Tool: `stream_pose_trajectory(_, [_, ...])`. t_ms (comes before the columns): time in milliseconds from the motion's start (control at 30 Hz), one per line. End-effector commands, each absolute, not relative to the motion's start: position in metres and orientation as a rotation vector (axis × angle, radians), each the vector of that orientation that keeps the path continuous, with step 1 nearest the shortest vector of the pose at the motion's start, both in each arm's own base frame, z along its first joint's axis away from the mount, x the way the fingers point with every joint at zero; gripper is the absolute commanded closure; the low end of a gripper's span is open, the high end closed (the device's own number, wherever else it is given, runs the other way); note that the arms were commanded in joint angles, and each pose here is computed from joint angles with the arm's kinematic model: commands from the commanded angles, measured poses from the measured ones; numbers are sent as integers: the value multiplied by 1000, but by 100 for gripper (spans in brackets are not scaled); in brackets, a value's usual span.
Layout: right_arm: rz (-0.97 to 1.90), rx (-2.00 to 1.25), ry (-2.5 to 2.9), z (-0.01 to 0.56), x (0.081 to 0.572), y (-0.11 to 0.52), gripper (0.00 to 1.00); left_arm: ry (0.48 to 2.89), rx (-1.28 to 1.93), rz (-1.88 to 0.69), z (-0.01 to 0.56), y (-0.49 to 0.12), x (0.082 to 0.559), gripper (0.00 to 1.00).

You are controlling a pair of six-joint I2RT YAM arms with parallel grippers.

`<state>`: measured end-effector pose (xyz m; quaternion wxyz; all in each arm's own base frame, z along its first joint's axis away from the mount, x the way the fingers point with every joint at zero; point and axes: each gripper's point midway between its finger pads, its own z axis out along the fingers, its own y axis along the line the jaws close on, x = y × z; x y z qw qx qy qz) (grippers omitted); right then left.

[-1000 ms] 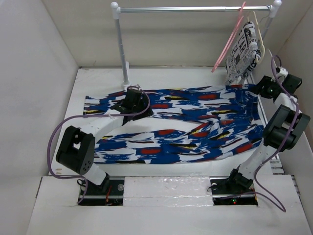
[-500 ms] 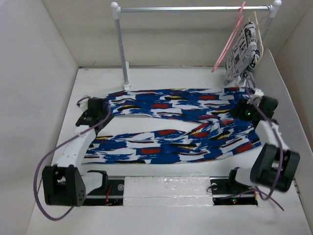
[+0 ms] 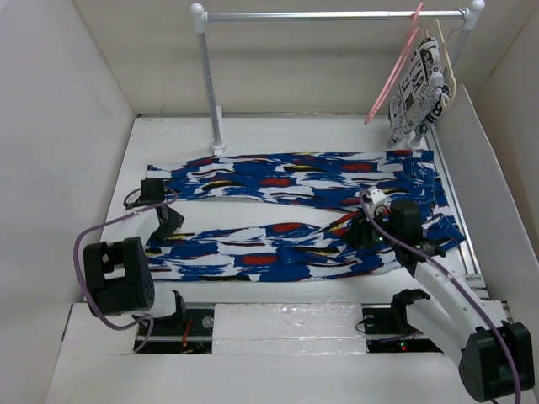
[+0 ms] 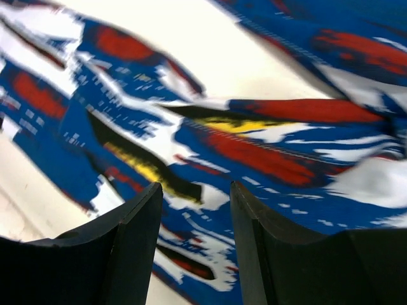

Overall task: Place the trousers on the hanger
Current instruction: Flatten out the trousers at the center of the board.

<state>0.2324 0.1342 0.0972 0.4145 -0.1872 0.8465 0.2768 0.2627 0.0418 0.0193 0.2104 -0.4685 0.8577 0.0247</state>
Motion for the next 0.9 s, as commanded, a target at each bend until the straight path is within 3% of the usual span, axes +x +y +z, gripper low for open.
stream_pose_trajectory(0, [648,-566,2075,116,228,142,47,2420,-1309,61,6,39,265,52])
stream_pose_trajectory(133, [620,-576,2026,135,229,145,48,2461,-1310,94,-9,40,261,56])
stream_pose_trajectory(167, [620,-583,2019,137,229,146,48,2468,-1301,94,-11,40,260,64])
stream_pose_trajectory(200, [615,-580,2018,139,230,146,47,2475,-1293,100,-13,41,259,84])
stream_pose_trajectory(267, [614,-582,2015,144,232,146,47,2495,-1284,131,-18,43,256,100])
stream_pose_trajectory(400, [586,-582,2015,149,236,144,47,2508,-1271,141,-20,44,258,100])
stream_pose_trajectory(733, [582,-625,2029,150,248,148,47,2386,-1228,259,9,79,345,100])
stream_pose_trajectory(867, [569,-652,2029,155,247,151,45,2405,-1232,331,10,87,351,100])
